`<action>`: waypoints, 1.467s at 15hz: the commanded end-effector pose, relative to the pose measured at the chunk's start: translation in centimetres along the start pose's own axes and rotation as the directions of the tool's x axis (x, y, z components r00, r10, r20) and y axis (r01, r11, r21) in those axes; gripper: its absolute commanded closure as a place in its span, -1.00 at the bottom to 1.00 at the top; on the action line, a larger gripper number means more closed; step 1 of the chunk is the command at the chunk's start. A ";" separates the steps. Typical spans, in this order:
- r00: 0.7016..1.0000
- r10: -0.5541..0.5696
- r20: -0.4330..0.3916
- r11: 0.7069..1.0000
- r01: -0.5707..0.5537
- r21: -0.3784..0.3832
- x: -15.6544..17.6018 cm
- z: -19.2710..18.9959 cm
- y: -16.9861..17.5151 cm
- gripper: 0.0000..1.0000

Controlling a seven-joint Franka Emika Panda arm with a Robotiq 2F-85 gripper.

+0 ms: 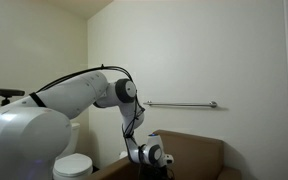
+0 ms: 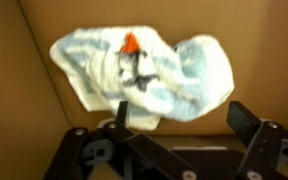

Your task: Use the towel to wipe the right armrest of the chair

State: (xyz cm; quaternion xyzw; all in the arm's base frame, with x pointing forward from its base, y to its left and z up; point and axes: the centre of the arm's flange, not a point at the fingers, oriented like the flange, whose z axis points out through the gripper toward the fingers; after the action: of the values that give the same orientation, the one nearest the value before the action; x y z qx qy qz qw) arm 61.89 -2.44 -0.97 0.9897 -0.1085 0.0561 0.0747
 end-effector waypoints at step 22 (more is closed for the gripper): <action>0.921 0.080 0.381 0.983 -0.137 0.126 1.6 13.5 6.2 -1.00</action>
State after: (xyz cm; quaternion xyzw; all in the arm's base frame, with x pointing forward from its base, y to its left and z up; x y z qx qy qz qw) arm 64.21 -11.32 -12.01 0.9668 -0.2002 -0.1573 -0.0232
